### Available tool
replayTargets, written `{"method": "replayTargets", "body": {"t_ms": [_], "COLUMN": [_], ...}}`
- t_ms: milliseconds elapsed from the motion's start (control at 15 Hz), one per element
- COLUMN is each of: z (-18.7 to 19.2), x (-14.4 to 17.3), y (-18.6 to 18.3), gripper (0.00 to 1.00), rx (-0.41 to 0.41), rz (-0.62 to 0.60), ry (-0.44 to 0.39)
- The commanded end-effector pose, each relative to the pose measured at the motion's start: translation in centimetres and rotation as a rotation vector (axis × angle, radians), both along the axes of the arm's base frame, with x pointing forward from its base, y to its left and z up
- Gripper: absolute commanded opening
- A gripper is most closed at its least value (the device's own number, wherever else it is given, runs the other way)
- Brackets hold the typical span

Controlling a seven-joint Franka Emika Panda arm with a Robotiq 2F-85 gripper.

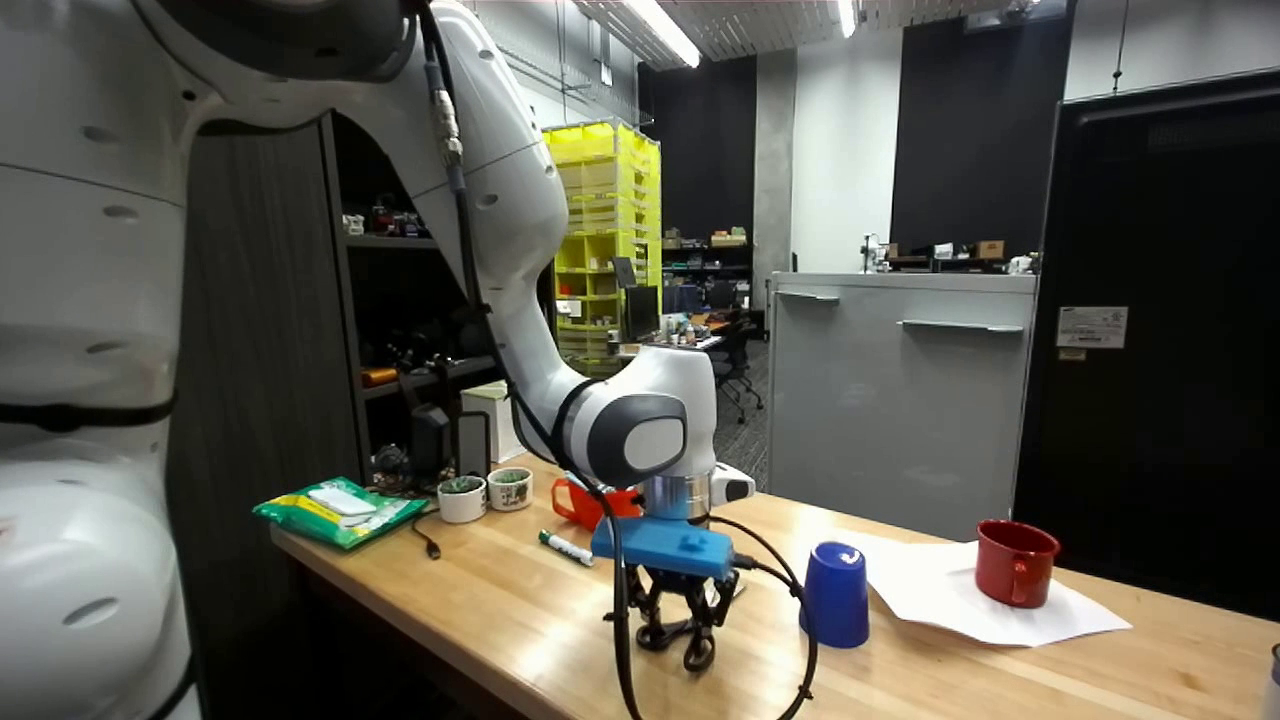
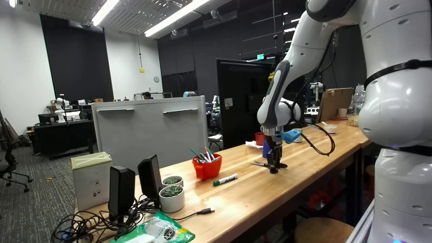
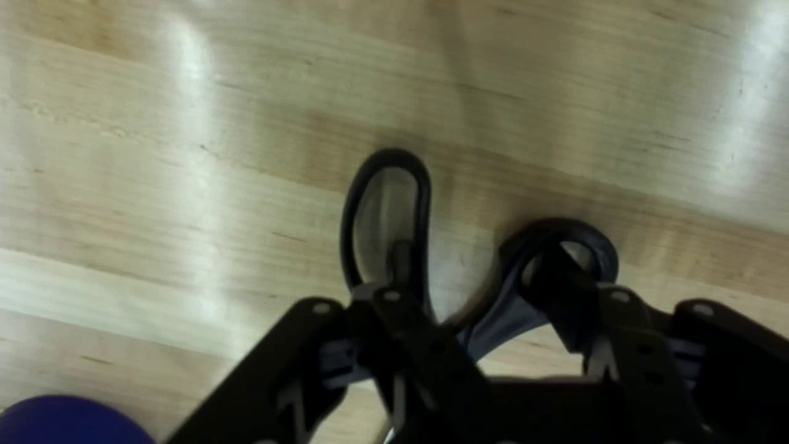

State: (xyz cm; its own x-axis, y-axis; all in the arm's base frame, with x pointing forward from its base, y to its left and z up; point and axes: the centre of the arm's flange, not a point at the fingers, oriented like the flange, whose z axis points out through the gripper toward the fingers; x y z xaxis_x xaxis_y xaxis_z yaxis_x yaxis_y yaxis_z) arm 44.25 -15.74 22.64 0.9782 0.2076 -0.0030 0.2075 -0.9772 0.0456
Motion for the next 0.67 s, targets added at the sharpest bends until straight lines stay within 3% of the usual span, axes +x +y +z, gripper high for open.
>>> {"method": "replayTargets", "body": {"t_ms": [0, 200, 400, 467, 600], "z": [-1.95, -1.94, -1.91, -2.08, -2.03], "x": [-0.37, -0.39, -0.34, -0.29, -0.34], "y": [0.57, 0.99, 0.97, 0.92, 0.81], "gripper": [0.21, 0.02, 0.07, 0.47, 0.57], "rx": [-0.004, -0.001, -0.003, -0.001, -0.003], "rz": [0.014, 0.022, 0.021, 0.020, 0.017], "ry": [0.020, 0.027, 0.027, 0.026, 0.026]}}
